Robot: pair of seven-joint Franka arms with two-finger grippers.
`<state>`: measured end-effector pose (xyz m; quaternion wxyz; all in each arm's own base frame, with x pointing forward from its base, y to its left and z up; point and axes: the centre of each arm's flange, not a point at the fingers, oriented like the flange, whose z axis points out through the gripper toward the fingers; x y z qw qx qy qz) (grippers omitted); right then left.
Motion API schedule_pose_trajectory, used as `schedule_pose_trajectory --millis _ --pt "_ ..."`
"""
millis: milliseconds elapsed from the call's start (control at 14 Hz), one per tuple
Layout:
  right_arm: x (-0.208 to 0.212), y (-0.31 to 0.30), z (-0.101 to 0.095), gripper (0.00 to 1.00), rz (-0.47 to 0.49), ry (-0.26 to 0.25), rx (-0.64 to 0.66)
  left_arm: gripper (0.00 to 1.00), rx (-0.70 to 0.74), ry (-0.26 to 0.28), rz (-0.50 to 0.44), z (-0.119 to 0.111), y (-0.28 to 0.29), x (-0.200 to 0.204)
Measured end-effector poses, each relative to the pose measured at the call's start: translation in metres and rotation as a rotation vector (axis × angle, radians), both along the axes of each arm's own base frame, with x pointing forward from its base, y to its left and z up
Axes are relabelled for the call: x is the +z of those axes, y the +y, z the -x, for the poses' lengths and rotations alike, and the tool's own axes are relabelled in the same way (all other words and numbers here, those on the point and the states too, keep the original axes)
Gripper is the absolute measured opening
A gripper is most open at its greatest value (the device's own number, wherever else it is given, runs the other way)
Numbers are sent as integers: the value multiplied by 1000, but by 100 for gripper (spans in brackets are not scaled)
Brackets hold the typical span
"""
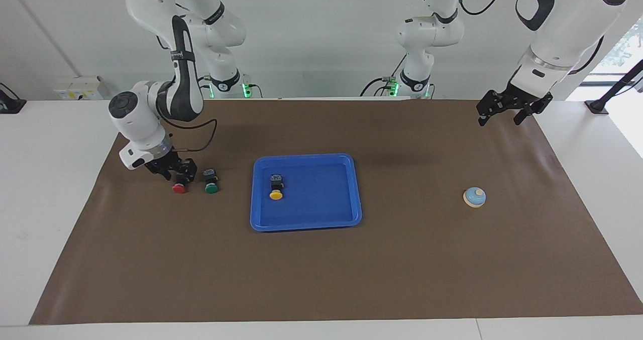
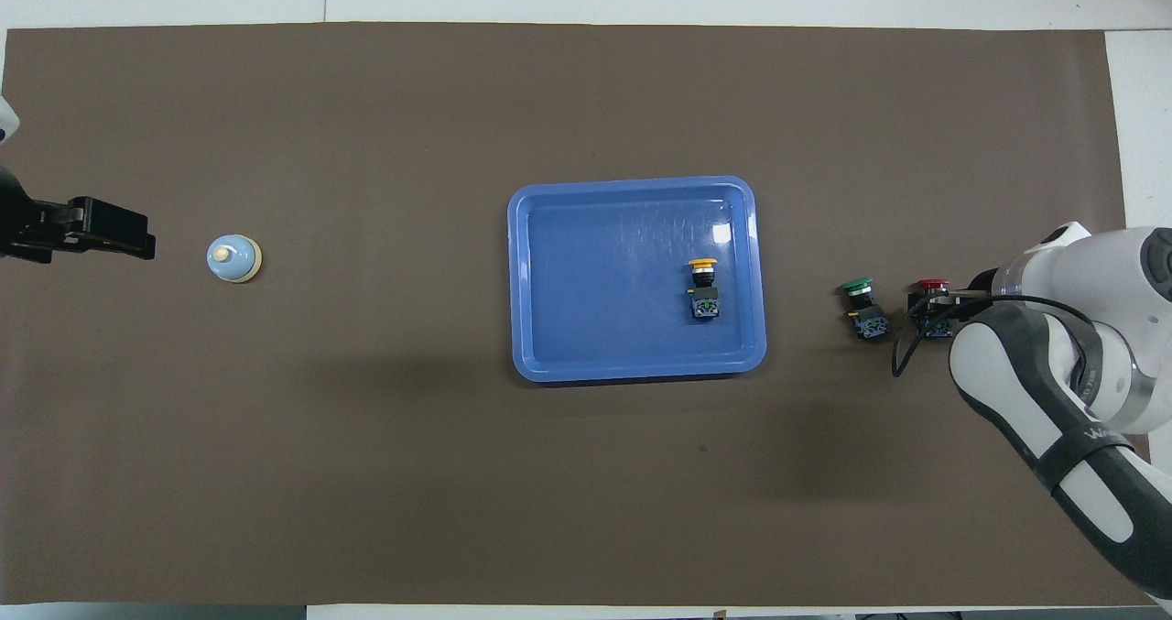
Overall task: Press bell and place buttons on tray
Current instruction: 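Grasp the red-capped button with the right gripper, then carry the red button into the tray beside the yellow one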
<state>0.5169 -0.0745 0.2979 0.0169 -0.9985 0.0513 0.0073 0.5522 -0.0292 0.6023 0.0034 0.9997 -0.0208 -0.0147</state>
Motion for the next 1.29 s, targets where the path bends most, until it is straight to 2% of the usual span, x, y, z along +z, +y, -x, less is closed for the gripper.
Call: schedule_pose_trajectory --millis 71,143,214,286,429,500,643,714,857,929,1286 --pt "0 0 0 67 0 -1 0 100 2 0 0 0 1 0" --pt "0 0 0 60 0 -1 1 100 3 0 0 0 1 0" --pt "0 1 0 46 0 -1 2 100 3 0 0 0 1 0" --pt "1 1 -1 42 1 -4 4 100 3 1 0 0 1 0" --pt "7 3 -4 42 -2 7 11 100 1 1 0 0 0 0" --pt "16 6 -8 42 -7 31 19 100 1 1 0 0 0 0" --pt "62 20 -27 42 -20 77 55 100 2 1 0 0 0 0" --pt "92 37 -40 42 -22 83 85 100 2 1 0 0 1 0" --pt "136 79 -57 42 -17 67 103 100 2 1 0 0 1 0" --pt "144 104 -62 42 -14 56 114 100 2 1 0 0 1 0" --pt "141 238 -70 42 43 34 189 100 2 2 0 0 1 0"
